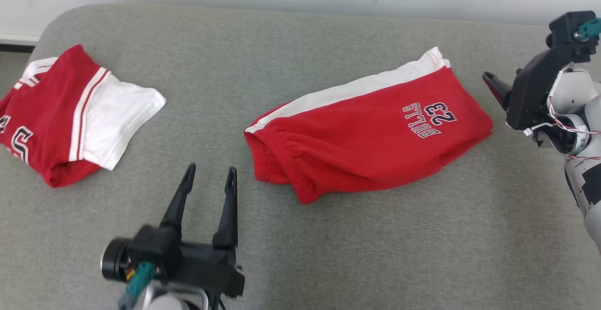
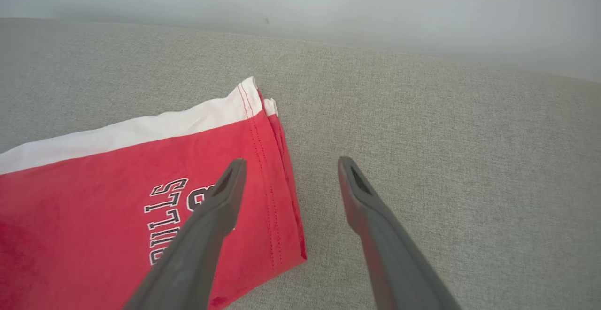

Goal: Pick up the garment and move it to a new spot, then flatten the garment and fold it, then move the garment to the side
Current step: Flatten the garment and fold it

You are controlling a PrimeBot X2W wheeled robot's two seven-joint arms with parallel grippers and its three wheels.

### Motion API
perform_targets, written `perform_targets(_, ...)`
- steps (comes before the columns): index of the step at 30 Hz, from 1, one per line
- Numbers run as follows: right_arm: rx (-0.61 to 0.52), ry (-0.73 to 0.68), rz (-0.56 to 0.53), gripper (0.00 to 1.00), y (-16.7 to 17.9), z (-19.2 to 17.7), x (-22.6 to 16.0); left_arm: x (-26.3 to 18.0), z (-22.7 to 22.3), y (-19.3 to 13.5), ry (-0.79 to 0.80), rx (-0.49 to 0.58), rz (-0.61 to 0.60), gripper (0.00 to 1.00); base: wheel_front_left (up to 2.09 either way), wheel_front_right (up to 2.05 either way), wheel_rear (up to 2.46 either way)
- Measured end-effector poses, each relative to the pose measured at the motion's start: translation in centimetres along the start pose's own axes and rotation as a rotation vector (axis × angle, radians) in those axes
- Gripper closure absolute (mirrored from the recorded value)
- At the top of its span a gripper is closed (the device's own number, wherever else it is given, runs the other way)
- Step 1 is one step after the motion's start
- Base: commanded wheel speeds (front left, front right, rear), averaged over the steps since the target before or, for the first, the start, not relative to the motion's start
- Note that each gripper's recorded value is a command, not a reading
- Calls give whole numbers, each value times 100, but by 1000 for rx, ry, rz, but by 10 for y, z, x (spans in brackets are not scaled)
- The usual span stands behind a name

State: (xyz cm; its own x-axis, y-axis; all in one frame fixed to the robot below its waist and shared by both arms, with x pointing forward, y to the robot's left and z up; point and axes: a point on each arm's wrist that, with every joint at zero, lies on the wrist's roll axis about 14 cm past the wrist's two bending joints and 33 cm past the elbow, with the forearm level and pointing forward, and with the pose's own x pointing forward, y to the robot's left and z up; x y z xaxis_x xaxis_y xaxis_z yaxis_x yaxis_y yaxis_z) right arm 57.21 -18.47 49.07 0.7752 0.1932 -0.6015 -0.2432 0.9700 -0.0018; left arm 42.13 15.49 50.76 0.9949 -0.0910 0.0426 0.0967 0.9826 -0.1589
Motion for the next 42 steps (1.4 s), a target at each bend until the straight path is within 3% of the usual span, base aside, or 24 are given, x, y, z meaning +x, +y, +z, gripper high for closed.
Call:
perform_targets(11,46,119,-46,0,-6,-25,35,-33,-25,14,54,118,64,0,0,0,0)
perform_targets(24,18,271,-24,0,23,-58,81,-39,-52,37,128,101,156,0,0,0,0)
perform_targets(25,13,280,-24,28,25,-60,82,-39,-53,37,131,99,155,0,0,0,0)
perform_targets(27,-2,288,-24,100,28,-61,81,-39,-55,37,135,91,155,0,0,0,0)
perform_targets(33,-3,278,-34,100,26,-64,73,-37,-62,33,151,73,132,0,0,0,0)
perform_targets(42,20,217,-161,100,-23,-72,37,-34,-62,25,148,69,95,0,0,0,0)
